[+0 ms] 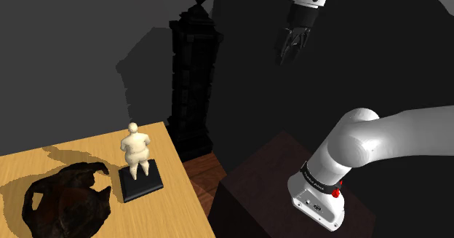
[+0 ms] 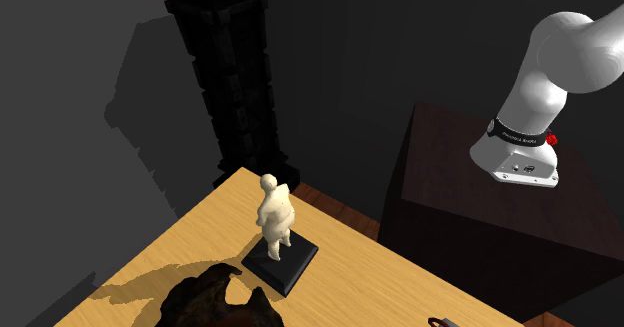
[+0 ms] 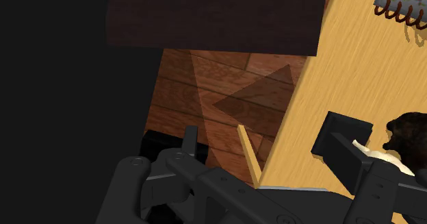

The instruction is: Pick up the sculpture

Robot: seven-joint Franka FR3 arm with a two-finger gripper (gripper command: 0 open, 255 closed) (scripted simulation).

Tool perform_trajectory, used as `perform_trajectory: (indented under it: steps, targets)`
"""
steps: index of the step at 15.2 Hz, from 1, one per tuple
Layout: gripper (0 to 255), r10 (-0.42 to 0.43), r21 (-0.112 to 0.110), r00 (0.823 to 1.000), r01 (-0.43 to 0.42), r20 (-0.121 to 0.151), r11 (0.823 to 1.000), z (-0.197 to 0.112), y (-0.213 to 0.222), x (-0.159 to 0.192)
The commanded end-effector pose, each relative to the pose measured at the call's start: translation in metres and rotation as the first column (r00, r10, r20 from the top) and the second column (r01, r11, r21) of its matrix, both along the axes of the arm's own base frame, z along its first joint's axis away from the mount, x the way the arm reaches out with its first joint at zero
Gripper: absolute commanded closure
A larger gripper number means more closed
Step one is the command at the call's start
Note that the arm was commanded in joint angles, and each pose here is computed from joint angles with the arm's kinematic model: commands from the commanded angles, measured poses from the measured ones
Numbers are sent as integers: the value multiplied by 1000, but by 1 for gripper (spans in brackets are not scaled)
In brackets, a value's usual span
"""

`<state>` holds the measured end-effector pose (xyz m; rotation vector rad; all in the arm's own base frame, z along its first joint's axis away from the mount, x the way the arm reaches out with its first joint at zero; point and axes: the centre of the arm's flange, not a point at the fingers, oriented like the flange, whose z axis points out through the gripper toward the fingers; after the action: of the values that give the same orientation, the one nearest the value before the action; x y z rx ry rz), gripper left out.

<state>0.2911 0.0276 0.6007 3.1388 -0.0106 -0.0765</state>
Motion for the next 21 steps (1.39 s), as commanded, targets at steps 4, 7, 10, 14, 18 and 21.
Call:
perform_trajectory:
  steps: [4,7,10,14,18,21]
  targets:
    - [0,1,0,1000,-1,1,1000,-18,31,18]
    - [0,2,0,1000,-2,2,1000,-35,61,36]
    - [0,4,-1,1000,-4,4,1000,-53,92,54]
    - [0,5,-1,1000,-5,5,1000,-76,132,77]
    - [0,7,-1,1000,-7,7,1000,-100,173,101]
    - [0,8,-2,1000,-8,8,1000,-118,204,119]
